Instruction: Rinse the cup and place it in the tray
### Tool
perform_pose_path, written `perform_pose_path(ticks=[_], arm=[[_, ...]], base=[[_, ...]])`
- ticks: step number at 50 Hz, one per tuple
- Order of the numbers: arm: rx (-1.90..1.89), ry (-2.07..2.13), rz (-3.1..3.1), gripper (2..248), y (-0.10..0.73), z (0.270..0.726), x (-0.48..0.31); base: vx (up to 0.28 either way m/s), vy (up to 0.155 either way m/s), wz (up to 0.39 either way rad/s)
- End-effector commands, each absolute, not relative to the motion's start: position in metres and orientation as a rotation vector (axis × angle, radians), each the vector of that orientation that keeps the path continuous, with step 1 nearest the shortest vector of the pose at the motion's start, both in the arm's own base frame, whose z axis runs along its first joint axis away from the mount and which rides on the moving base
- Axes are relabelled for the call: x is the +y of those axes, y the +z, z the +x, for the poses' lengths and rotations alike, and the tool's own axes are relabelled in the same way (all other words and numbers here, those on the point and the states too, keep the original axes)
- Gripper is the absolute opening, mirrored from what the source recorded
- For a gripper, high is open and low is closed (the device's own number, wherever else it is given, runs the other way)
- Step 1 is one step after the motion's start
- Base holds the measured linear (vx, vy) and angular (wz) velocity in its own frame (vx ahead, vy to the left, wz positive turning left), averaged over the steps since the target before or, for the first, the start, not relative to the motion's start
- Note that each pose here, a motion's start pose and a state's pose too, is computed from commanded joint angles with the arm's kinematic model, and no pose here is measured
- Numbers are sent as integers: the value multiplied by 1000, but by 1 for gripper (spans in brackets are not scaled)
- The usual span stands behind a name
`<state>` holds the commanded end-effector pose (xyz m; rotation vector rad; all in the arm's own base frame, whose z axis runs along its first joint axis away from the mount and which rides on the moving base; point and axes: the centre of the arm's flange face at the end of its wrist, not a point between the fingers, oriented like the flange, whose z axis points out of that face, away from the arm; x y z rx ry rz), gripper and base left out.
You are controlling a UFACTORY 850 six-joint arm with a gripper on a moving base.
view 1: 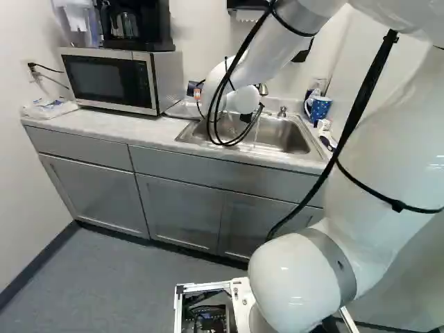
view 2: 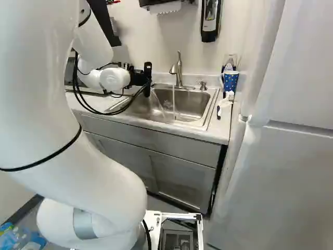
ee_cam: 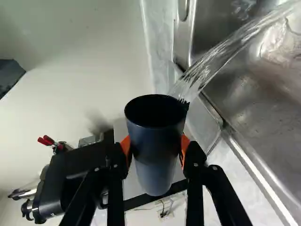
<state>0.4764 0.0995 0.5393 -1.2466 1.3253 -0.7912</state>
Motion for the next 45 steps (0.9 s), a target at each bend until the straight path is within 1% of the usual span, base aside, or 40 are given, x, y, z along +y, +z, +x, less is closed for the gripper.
perform_pose_path(ticks=[21,45], arm=[[1434,-635,-1078,120,539,476,100],[1434,-635,-1078,120,539,476,100]], base=[[0,0,0],[0,0,0]])
